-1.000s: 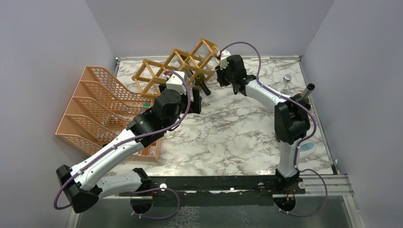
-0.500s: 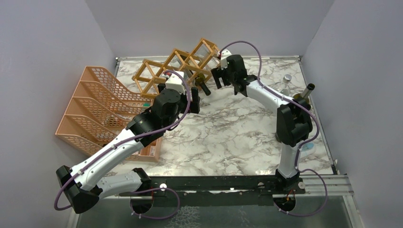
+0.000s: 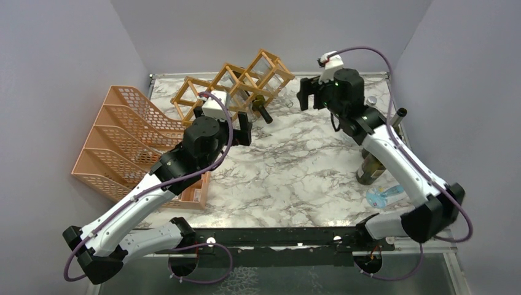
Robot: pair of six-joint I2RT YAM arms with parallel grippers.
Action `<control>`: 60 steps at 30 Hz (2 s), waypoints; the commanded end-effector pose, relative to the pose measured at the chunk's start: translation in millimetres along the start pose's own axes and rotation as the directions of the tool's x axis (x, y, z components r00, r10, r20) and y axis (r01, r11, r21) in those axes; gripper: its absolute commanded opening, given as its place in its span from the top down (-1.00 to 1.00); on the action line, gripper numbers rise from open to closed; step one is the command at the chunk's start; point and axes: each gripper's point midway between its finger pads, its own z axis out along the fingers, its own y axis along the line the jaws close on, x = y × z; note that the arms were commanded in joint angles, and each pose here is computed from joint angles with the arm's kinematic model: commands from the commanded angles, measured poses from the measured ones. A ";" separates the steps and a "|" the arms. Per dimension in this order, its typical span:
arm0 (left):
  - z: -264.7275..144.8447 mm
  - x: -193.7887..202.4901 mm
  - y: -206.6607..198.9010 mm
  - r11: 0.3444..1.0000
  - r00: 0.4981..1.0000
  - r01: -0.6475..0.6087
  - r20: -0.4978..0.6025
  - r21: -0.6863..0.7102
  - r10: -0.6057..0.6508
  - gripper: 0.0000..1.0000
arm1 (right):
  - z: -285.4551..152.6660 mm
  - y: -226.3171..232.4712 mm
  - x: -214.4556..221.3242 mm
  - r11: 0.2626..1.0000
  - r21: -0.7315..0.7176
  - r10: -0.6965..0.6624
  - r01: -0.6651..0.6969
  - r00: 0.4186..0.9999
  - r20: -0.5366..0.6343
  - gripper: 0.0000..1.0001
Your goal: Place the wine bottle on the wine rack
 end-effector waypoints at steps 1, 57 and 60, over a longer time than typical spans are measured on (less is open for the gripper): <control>-12.7 -17.5 -2.2 0.999 0.998 0.002 0.058 0.047 -0.005 -0.98 | -62.4 -30.1 0.7 0.987 0.147 0.067 -0.070 0.998 0.021 -0.79; -18.3 -4.1 -13.3 0.990 0.999 0.014 0.046 0.137 -0.020 -0.98 | -220.6 -174.5 125.9 0.494 0.851 0.285 -0.176 0.958 0.032 0.32; -18.6 -2.0 -13.7 0.990 0.999 0.020 0.041 0.141 -0.026 -0.98 | -224.1 -171.6 115.0 0.523 0.832 0.279 -0.184 0.960 0.037 0.65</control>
